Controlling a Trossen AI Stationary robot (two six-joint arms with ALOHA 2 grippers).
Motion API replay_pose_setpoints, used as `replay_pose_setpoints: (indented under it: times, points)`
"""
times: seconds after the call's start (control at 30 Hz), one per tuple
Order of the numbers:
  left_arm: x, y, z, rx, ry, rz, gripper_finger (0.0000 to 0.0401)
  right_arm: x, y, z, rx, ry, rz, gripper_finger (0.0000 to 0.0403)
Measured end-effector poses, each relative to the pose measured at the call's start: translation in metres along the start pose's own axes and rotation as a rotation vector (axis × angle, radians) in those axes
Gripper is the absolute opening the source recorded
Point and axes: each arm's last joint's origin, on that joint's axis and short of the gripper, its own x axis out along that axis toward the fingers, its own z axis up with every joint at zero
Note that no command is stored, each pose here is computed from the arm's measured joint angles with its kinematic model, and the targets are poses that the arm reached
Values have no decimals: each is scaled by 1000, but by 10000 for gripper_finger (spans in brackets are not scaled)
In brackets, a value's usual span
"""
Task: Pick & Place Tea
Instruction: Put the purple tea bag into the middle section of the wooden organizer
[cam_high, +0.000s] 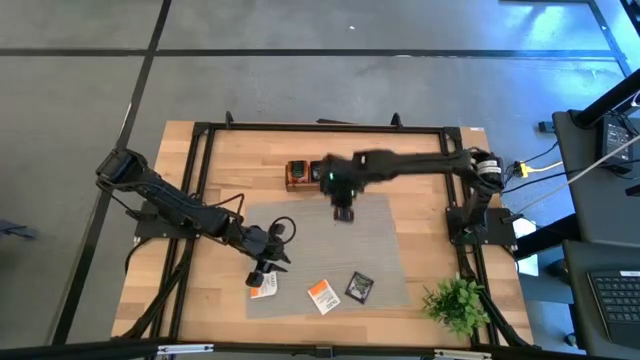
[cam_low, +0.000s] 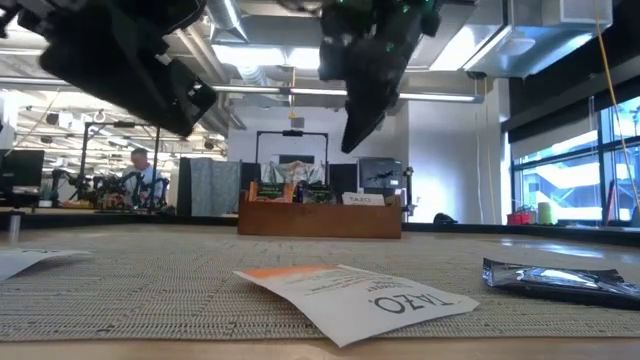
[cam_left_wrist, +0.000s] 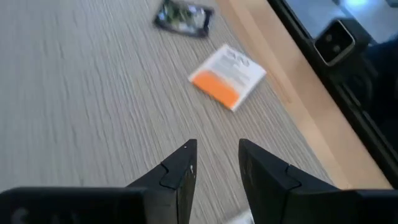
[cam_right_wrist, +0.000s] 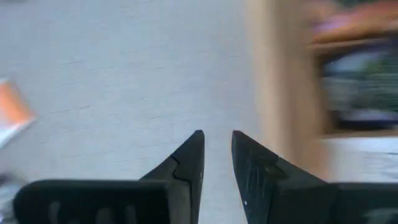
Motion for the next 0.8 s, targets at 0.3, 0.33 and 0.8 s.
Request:
replay_pose_setpoints:
  times: [0.3,0.33,0.8]
  points:
    - [16,8,13,45,-172,31,116,17,80,-52,80,-39,118,85]
    - [18,10,14,53,-195,28,116,16,87,-59,101,-54,137,85]
    - [120,10,68,224,-34,-156,116,23,154,-119,354,-39,261,85]
